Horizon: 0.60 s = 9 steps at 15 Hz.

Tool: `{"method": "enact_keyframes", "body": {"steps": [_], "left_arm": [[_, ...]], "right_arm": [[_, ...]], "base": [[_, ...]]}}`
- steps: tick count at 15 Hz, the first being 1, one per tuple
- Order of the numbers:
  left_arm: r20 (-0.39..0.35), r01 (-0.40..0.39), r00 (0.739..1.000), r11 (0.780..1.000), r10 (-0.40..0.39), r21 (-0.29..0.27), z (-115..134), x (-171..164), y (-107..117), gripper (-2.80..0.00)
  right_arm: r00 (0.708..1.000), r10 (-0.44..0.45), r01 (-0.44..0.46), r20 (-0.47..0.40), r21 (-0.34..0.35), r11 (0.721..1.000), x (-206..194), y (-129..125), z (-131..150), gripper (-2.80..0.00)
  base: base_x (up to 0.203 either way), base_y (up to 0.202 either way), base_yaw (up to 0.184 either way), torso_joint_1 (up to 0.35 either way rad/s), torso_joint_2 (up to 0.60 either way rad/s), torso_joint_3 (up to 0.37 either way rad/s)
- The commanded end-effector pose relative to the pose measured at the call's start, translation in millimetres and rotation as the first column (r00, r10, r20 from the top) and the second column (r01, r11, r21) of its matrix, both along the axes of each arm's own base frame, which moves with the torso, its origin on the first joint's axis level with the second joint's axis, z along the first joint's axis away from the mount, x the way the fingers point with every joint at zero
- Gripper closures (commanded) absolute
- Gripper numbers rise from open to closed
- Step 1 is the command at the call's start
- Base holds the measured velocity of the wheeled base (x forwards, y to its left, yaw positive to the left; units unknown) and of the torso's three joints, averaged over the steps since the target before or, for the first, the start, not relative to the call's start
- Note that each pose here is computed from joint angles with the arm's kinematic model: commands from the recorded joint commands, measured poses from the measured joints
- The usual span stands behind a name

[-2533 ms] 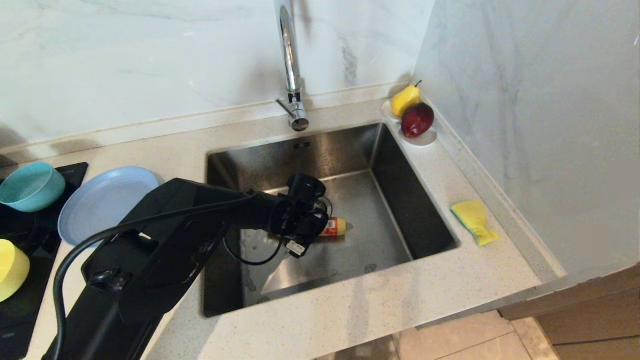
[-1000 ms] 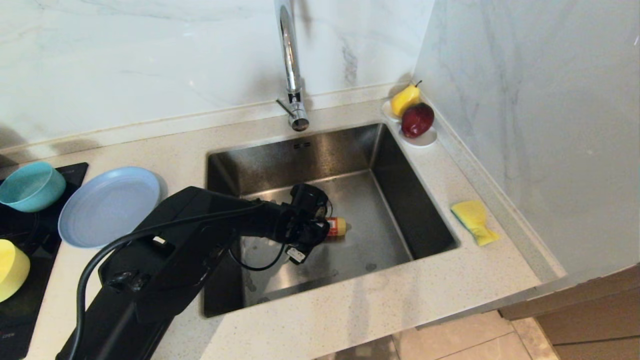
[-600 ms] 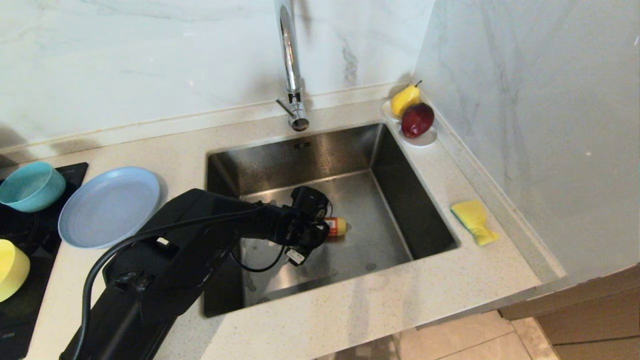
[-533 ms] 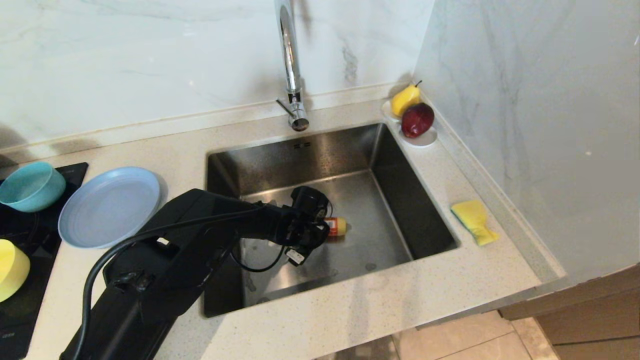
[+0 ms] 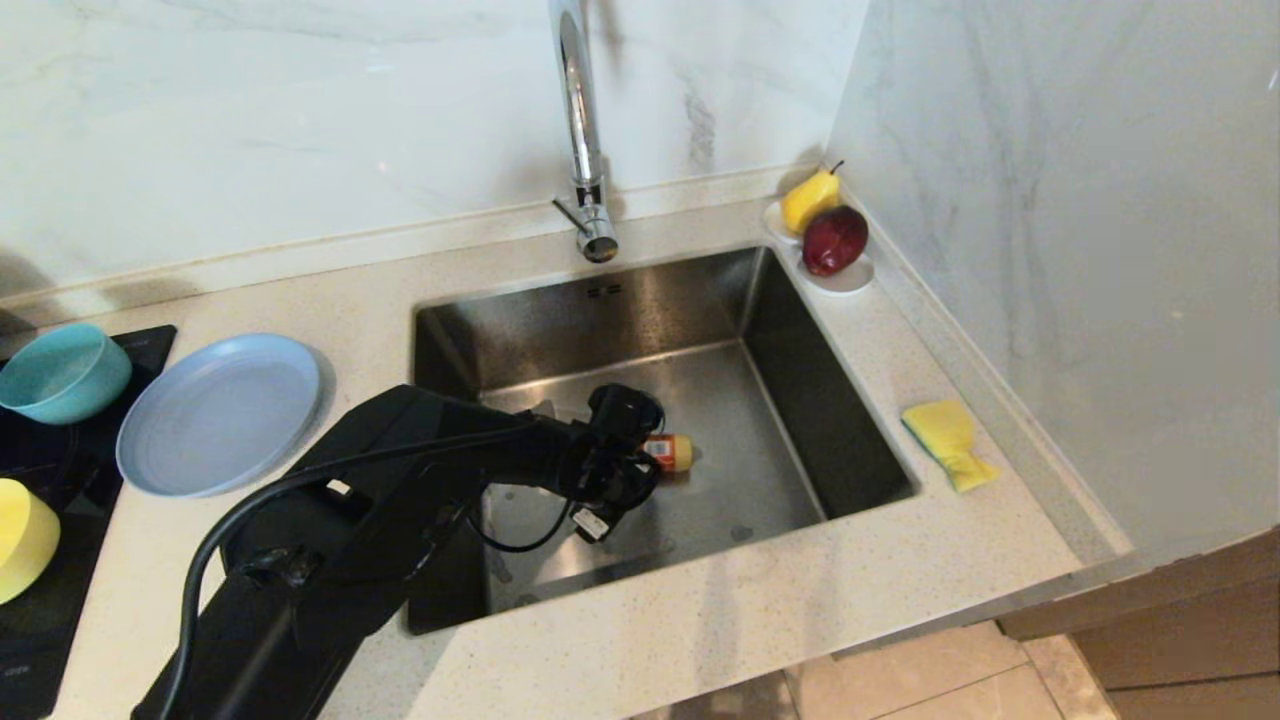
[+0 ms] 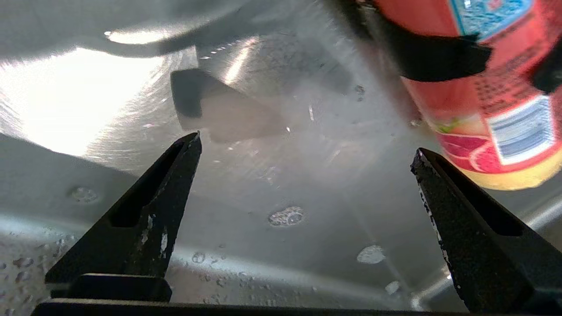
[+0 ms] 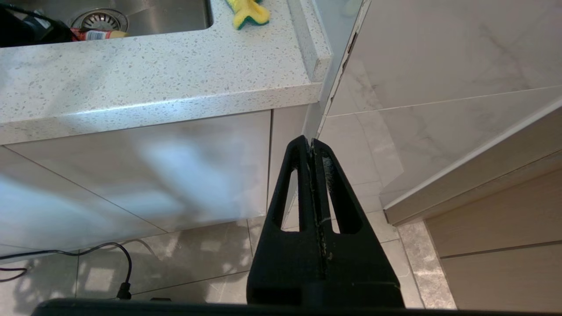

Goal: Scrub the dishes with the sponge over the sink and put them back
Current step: Place the bowl on the plate

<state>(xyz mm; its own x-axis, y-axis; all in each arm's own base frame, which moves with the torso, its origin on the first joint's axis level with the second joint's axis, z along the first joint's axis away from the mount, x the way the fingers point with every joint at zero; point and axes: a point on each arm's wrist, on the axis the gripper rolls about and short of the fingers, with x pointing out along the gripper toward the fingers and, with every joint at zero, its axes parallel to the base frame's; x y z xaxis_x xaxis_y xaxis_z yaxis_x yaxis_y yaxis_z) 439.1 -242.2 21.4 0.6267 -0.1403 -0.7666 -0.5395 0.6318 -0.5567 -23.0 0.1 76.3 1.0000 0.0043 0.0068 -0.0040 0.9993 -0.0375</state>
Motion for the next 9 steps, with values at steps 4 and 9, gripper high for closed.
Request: {"method": "enact_keyframes", "body": {"steps": [4, 9], "left_arm": [[-0.008, -0.001, 1.000, 1.000, 0.001, 0.006, -4.6, -0.2, -0.5, -2.80], [-0.005, 0.006, 1.000, 1.000, -0.006, 0.011, -5.6, 0.2, -1.0, -2.80]], "right_arm": [[1.000, 0.000, 0.000, -0.001, -0.001, 1.000, 0.1, 0.0, 0.1, 0.00], [1.000, 0.000, 0.000, -0.001, -0.001, 1.000, 0.1, 0.0, 0.1, 0.00]], "base": [[0.000, 0.000, 0.000, 0.000, 0.00, 0.000], [0.000, 0.000, 0.000, 0.000, 0.00, 0.000]]}}
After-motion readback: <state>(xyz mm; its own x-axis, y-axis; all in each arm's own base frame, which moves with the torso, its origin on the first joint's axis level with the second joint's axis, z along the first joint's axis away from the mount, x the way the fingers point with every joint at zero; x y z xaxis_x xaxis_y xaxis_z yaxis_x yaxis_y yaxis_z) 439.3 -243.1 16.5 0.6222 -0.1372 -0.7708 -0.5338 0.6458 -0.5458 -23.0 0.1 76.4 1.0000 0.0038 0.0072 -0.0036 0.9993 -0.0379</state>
